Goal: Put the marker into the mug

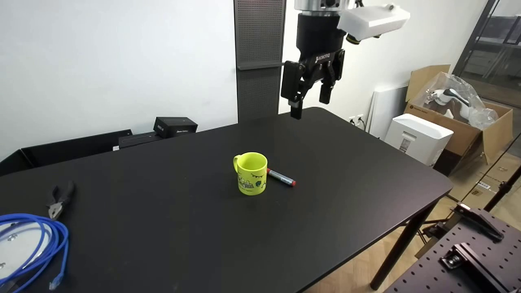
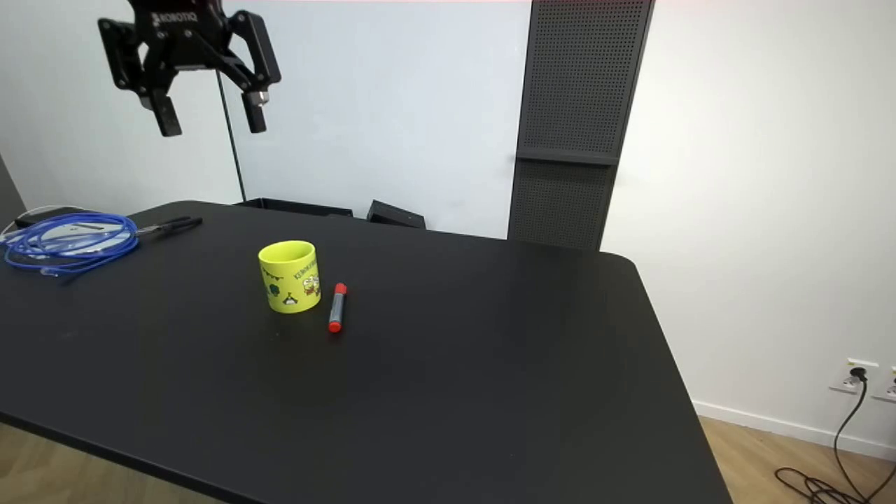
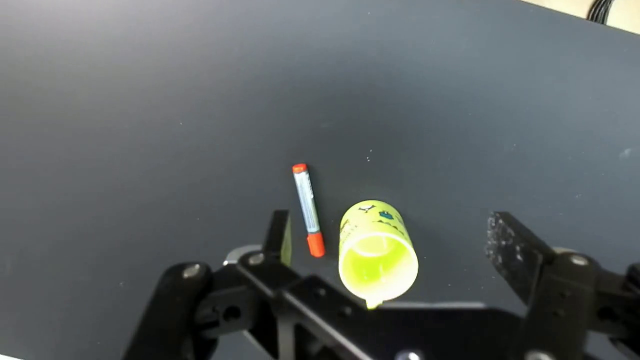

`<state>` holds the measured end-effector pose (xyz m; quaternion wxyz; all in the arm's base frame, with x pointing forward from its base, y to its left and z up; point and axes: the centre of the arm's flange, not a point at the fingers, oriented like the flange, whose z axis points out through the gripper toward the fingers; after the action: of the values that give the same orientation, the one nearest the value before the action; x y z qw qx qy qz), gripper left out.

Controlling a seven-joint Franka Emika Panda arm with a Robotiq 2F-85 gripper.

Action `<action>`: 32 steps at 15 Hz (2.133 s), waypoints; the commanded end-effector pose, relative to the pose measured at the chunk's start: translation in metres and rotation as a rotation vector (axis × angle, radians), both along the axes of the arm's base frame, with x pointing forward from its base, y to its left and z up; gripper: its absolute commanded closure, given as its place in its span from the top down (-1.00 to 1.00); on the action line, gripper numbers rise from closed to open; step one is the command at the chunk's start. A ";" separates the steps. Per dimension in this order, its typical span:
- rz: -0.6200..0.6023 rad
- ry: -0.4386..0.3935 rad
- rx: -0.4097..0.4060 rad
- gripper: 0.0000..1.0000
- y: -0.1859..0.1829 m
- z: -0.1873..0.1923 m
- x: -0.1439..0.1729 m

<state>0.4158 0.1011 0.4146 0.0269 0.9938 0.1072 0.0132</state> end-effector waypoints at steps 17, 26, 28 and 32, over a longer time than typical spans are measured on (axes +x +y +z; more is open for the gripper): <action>0.256 -0.060 -0.231 1.00 -0.049 -0.052 0.063; 0.240 -0.059 0.045 1.00 -0.070 -0.098 0.067; 0.247 -0.049 0.027 1.00 -0.066 -0.096 0.062; 0.248 -0.039 0.028 1.00 -0.066 -0.100 0.062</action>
<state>0.4780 0.0356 0.3143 0.0134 0.9727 0.2288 0.0374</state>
